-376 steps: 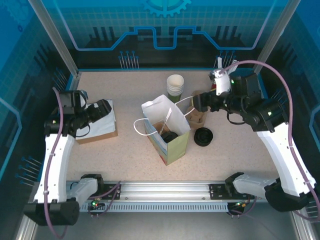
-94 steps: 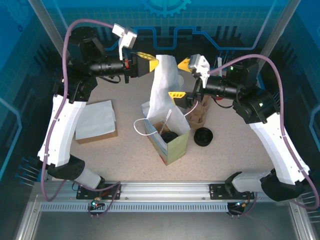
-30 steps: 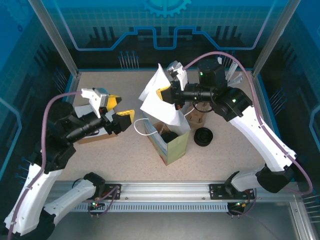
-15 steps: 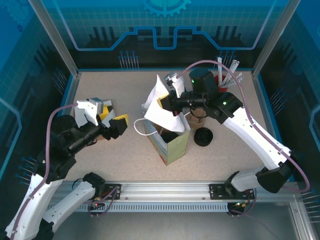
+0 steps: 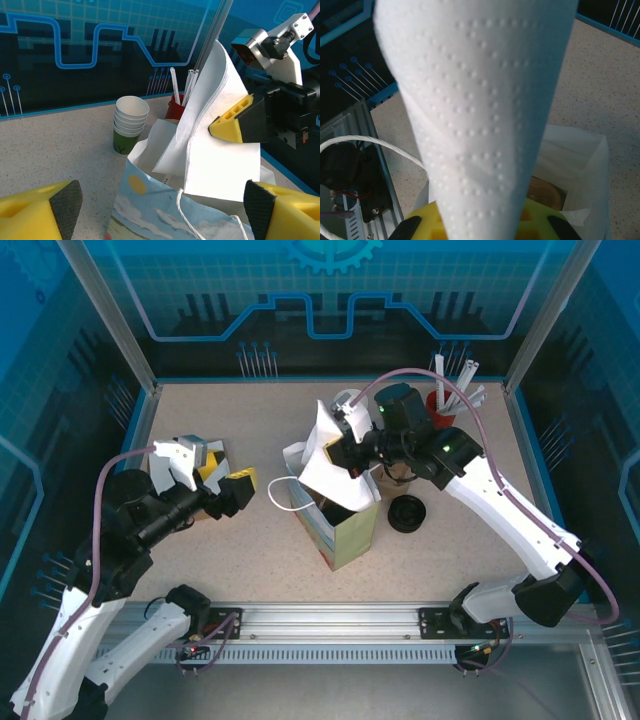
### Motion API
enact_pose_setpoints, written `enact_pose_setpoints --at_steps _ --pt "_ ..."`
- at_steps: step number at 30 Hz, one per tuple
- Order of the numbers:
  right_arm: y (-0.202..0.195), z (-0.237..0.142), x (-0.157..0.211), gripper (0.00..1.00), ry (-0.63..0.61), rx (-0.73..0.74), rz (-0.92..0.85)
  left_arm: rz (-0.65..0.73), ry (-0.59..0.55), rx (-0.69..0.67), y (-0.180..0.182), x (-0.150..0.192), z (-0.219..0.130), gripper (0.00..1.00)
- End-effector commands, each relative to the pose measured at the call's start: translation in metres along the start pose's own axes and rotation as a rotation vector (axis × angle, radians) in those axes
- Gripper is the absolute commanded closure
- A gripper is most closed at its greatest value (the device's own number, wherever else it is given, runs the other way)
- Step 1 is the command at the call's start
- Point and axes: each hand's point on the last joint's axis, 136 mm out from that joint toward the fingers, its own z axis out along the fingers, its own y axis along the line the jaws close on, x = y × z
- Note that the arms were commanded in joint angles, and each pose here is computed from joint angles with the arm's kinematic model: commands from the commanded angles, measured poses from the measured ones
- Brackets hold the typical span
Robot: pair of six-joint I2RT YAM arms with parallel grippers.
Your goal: Pack the takeout coffee
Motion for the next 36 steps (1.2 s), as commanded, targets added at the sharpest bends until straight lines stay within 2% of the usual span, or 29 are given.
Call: enact_pose_setpoints --at_steps 1,10,17,36 --pt "-0.003 0.009 0.016 1.00 0.069 0.024 -0.025 -0.020 0.009 -0.015 0.002 0.002 0.000 0.13" --pt "-0.012 0.021 0.036 1.00 0.167 0.103 -0.071 -0.021 0.015 -0.016 0.003 0.003 0.002 0.13" --pt "-0.009 0.034 0.049 1.00 0.224 0.095 -0.087 -0.023 0.017 -0.018 0.003 0.003 0.002 0.13" --pt "-0.012 0.074 0.100 0.98 0.486 0.113 -0.119 -0.019 0.031 -0.024 0.005 0.008 0.004 0.13"
